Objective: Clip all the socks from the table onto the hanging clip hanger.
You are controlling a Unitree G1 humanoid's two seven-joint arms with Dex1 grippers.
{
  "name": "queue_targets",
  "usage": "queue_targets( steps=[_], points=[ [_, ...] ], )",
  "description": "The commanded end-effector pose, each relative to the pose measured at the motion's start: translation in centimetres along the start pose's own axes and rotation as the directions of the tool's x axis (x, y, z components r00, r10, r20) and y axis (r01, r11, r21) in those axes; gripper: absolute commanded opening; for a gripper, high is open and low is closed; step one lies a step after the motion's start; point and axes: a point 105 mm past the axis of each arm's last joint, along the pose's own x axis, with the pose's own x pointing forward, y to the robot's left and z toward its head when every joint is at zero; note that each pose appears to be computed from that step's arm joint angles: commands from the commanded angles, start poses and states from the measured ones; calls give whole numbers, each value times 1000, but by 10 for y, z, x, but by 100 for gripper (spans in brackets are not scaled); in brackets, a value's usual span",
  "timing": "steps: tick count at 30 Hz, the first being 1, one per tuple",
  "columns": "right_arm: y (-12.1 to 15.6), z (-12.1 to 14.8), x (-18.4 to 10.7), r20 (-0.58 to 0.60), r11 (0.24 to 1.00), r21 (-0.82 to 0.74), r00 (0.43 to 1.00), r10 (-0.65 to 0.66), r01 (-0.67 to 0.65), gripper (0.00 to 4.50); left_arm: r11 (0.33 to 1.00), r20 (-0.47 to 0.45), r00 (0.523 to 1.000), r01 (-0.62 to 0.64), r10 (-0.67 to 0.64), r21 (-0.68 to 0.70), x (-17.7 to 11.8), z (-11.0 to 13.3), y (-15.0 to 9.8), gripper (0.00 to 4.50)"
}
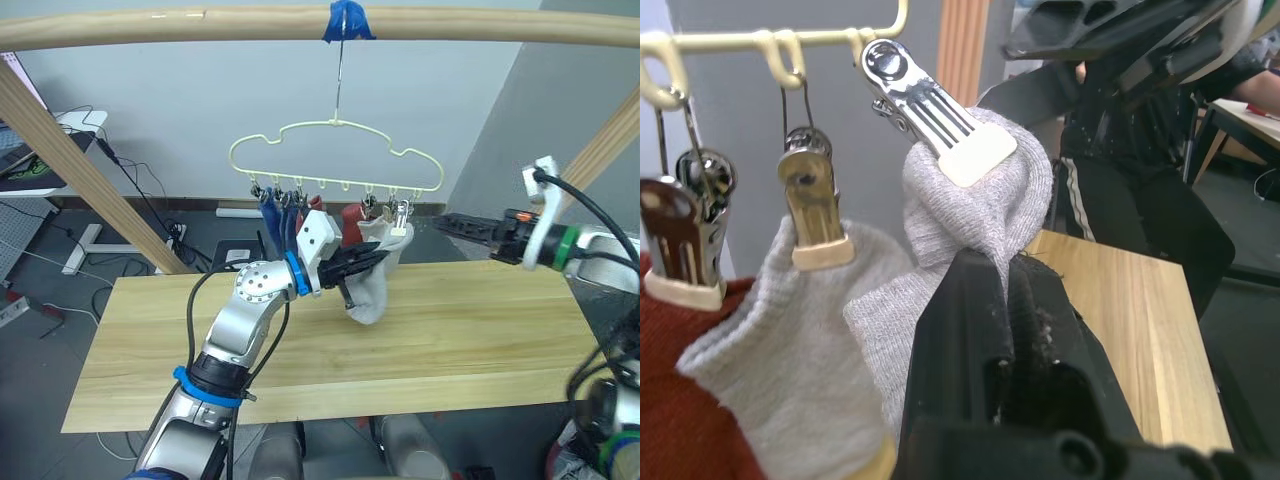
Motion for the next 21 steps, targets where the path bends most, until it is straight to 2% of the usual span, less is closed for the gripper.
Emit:
queue_targets(
  steps=[1, 5, 12, 14, 16, 18, 19, 21],
  points=[
    [15, 7, -8, 27, 985, -160, 998, 65, -59, 450, 999, 22, 999, 44, -44, -16, 5, 6, -5, 134],
    [21, 3, -7, 27, 968, -233, 995, 99, -90, 450, 998, -13, 999, 43, -44, -52, -8, -2, -4, 250],
    [25, -6, -2, 29, 931, -349, 991, 128, -110, 450, 990, -136, 989, -66, 49, -121, -76, -15, 14, 446],
    [26, -7, -2, 32, 924, -365, 990, 138, -117, 450, 988, -154, 986, -80, 59, -132, -85, -16, 14, 449],
    [28, -13, 2, 16, 880, -457, 988, 154, -130, 450, 969, -216, 967, -174, 134, -178, -122, -19, 20, 449],
    [28, -19, 5, 13, 833, -537, 986, 167, -134, 450, 930, -321, 913, -321, 254, -179, -170, -19, 31, 449],
    [26, -20, 4, 15, 822, -554, 985, 171, -134, 450, 919, -344, 897, -353, 279, -175, -179, -19, 32, 449],
    [19, -24, 5, 21, 823, -553, 985, 171, -131, 450, 886, -447, 814, -455, 371, -93, -211, -22, 39, 449]
  ],
)
